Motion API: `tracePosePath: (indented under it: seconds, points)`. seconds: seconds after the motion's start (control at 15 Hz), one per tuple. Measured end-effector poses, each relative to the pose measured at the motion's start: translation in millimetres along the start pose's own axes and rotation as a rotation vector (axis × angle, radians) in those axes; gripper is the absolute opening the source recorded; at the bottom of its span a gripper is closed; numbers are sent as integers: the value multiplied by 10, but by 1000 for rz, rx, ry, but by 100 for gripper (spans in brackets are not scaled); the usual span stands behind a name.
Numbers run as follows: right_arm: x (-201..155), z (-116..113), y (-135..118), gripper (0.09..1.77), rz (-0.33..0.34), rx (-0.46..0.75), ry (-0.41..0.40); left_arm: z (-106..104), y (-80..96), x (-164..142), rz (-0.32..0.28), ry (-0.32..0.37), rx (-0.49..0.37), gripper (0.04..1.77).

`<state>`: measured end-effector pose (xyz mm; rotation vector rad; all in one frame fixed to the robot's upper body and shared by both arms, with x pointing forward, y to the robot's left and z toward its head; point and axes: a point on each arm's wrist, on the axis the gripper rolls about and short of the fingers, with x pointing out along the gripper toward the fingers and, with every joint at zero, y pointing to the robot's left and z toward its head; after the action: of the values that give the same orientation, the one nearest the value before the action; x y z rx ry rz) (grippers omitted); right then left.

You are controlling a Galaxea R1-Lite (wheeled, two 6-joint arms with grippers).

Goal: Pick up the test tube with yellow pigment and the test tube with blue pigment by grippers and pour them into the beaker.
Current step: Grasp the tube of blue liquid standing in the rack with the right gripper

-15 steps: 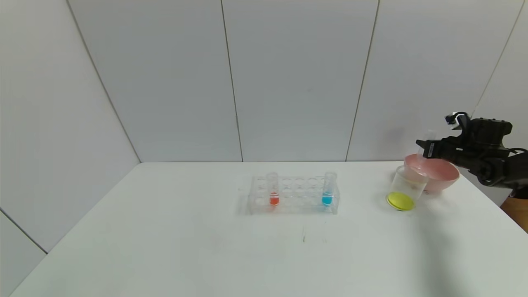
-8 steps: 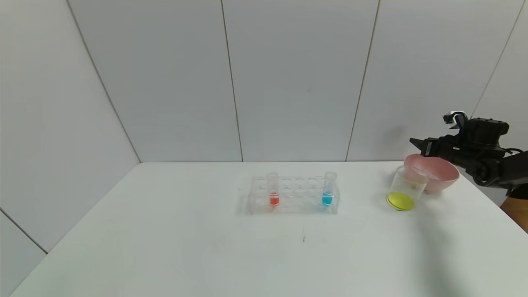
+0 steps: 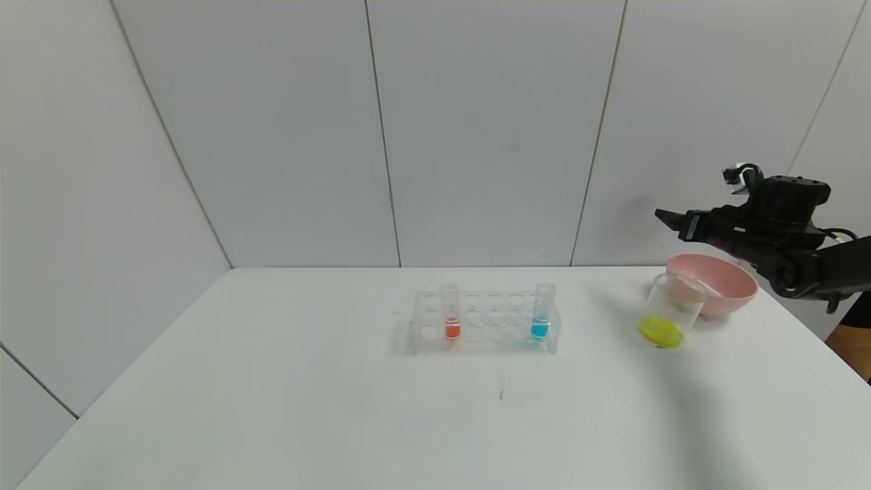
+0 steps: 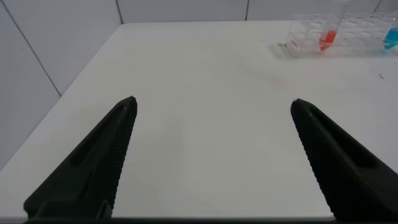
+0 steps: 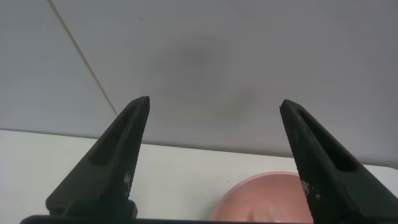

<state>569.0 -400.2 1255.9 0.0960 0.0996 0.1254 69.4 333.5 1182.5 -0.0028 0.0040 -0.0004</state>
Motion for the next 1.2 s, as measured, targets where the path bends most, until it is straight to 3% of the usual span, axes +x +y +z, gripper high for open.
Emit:
tracePosePath:
  seconds: [0.47, 0.93, 1.2]
  points:
    - [-187, 66, 1044, 163, -116, -19, 5, 0, 0, 0, 0, 0, 0, 176]
    - [-820, -237, 1780, 168, -88, -44, 25, 0, 0, 0, 0, 0, 0, 176]
    - [-1264, -432, 2132, 169, -107, -56, 26, 0, 0, 0, 0, 0, 0, 176]
